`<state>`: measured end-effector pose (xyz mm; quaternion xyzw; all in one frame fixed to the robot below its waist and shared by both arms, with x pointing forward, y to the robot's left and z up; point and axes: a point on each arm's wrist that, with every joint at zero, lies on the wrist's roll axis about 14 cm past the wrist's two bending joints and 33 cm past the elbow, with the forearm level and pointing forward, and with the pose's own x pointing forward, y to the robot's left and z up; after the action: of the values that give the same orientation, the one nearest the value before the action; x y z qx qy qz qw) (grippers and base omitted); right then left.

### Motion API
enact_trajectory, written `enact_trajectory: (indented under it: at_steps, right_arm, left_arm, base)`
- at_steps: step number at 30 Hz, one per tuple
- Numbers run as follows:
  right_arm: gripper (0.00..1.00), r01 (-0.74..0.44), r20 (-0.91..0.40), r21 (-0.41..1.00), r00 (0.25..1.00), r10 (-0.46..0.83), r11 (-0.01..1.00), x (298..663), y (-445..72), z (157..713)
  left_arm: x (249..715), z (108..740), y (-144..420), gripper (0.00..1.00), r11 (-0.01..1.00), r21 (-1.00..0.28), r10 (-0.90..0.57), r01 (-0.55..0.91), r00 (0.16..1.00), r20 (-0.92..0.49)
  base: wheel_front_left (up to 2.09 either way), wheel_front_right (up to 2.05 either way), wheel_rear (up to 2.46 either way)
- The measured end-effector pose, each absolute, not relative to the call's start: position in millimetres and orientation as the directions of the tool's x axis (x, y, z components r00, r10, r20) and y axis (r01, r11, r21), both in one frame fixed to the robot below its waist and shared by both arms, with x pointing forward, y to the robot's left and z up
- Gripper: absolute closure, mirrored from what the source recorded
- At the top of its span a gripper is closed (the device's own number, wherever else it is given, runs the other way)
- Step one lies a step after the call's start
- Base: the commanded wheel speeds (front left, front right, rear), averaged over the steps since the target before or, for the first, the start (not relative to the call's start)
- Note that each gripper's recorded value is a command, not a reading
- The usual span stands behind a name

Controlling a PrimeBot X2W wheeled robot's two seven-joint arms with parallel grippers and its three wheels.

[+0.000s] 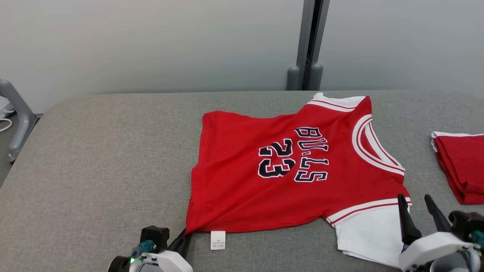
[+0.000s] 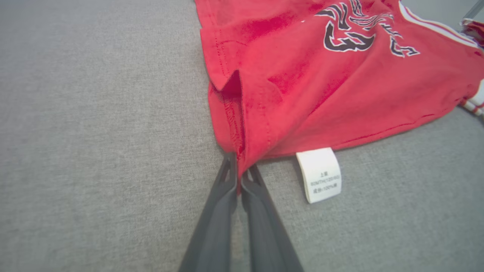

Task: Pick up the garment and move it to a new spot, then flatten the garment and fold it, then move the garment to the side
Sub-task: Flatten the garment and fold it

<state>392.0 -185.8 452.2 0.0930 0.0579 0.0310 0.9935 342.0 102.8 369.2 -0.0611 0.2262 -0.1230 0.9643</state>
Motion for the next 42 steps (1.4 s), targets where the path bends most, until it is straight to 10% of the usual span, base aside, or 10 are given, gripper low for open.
enact_trajectory:
  at_steps: [21, 22, 23, 30, 42]
  right_arm:
    - [0.00, 0.151, -0.447, 0.328, 0.895, 0.013, 0.932, 322, -183, 355]
    - [0.04, 0.145, -0.451, 0.328, 0.893, 0.020, 0.933, 322, -181, 355]
    - [1.00, 0.132, -0.461, 0.336, 0.887, 0.040, 0.933, 324, -175, 354]
    - [1.00, 0.084, -0.420, 0.354, 0.904, 0.078, 0.931, 333, -161, 365]
    - [1.00, -0.236, 0.146, 0.250, 0.968, 0.204, 0.939, 422, -181, 612]
  left_arm:
    - [345, 402, 76, 1.00, 0.918, -0.307, -0.346, 0.253, 0.888, -0.302]
    - [345, 401, 76, 1.00, 0.918, -0.306, -0.345, 0.252, 0.888, -0.303]
    - [345, 401, 77, 1.00, 0.919, -0.307, -0.343, 0.249, 0.889, -0.304]
    - [345, 403, 83, 1.00, 0.923, -0.309, -0.323, 0.229, 0.898, -0.298]
    - [385, 536, 68, 1.00, 0.752, -0.558, -0.411, 0.349, 0.912, 0.017]
  base:
    - [0.00, 0.00, 0.00]
    - [0.00, 0.00, 0.00]
    - [0.00, 0.00, 0.00]
    - [0.00, 0.00, 0.00]
    - [0.00, 0.00, 0.00]
